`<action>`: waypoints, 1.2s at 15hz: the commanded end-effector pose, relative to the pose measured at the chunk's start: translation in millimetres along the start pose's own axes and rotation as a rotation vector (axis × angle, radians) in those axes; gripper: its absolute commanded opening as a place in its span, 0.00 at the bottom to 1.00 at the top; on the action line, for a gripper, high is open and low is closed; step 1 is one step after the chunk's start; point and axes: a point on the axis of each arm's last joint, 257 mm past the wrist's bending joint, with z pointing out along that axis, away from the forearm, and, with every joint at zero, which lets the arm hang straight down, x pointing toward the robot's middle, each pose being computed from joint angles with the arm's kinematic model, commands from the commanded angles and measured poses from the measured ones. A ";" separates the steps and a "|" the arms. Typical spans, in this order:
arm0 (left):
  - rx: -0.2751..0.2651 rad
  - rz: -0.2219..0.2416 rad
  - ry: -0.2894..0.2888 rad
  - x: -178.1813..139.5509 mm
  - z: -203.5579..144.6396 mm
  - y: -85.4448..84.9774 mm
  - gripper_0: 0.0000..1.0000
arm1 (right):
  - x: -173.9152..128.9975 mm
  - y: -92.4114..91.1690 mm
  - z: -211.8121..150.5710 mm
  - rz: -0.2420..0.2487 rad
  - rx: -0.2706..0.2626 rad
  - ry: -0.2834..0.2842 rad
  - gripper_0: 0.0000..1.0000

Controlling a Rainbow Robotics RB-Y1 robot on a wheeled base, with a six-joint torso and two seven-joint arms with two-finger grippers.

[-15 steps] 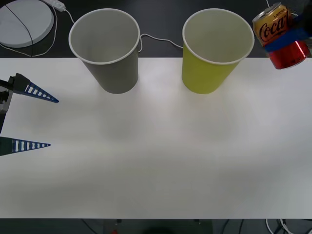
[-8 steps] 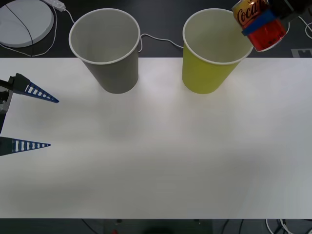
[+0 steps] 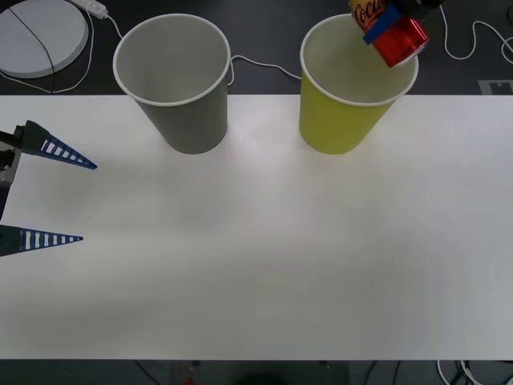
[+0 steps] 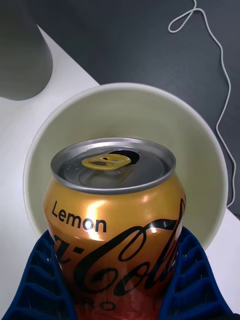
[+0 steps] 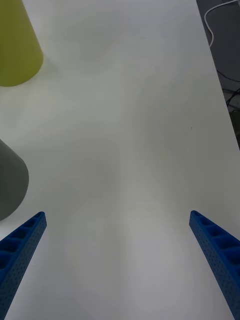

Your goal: Put the can into the green bin and the plastic bottle into the gray bin

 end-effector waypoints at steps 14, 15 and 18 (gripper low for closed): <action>0.000 0.000 0.000 0.0 0.0 0.0 1.00 | -5.0 1.2 -29.7 -0.119 -0.018 -0.032 1.00; 0.000 0.000 0.000 0.0 0.0 0.0 1.00 | -1.4 4.9 -34.1 -0.116 -0.053 -0.048 1.00; 0.000 0.000 0.000 0.0 0.0 0.0 1.00 | 15.7 12.8 -47.3 -0.186 -0.128 -0.119 1.00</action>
